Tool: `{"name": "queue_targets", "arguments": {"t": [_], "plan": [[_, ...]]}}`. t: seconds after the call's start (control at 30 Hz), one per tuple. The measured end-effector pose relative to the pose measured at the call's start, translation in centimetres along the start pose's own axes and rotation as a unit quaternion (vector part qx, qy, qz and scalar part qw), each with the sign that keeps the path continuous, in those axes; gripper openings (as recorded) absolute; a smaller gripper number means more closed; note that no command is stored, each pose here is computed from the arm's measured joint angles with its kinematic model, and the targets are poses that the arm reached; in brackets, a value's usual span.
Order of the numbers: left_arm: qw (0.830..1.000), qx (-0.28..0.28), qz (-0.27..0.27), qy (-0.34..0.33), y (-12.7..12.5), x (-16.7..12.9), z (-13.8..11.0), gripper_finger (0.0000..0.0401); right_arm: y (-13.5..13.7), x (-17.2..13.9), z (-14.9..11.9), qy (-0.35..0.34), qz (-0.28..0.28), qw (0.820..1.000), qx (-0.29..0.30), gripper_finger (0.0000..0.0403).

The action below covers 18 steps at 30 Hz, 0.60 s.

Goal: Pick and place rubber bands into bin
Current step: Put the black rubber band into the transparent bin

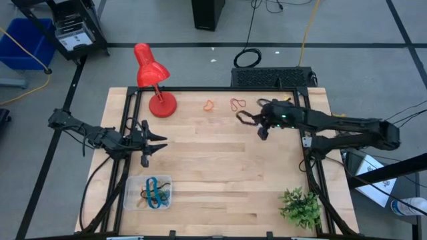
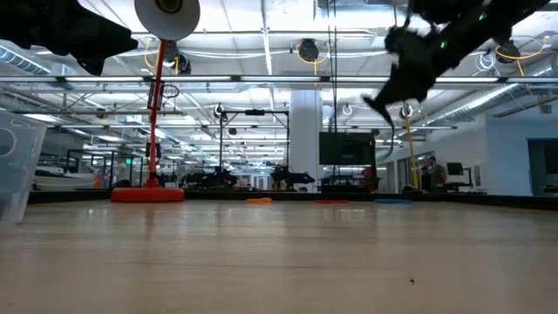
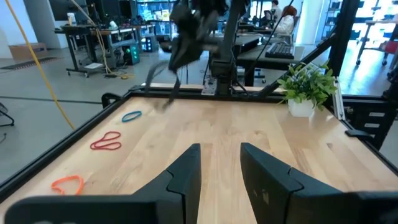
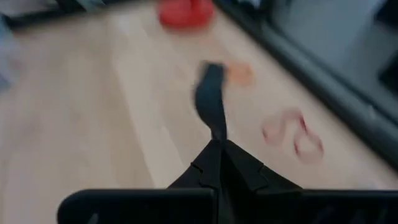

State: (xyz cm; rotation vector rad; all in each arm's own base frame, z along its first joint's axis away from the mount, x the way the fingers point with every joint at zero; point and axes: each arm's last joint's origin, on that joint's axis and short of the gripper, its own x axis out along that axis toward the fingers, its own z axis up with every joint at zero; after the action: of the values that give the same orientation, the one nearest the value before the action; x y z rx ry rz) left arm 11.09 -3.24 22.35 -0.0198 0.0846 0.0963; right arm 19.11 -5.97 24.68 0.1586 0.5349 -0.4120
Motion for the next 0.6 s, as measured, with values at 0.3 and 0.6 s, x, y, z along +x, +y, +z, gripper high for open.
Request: {"name": "queue_targets", "arguments": {"t": [0.3,0.6], "plan": [[1.000,-0.019,0.000,0.001,0.0,0.1,0.0,0.0120,2.3,-4.4,2.4,-0.163,0.080,0.983,-0.019,0.0000],[0.997,-0.073,0.003,0.020,-0.3,0.6,-0.4,0.0120,3.3,-4.4,2.4,-0.165,0.107,0.980,-0.014,0.0000]]}}
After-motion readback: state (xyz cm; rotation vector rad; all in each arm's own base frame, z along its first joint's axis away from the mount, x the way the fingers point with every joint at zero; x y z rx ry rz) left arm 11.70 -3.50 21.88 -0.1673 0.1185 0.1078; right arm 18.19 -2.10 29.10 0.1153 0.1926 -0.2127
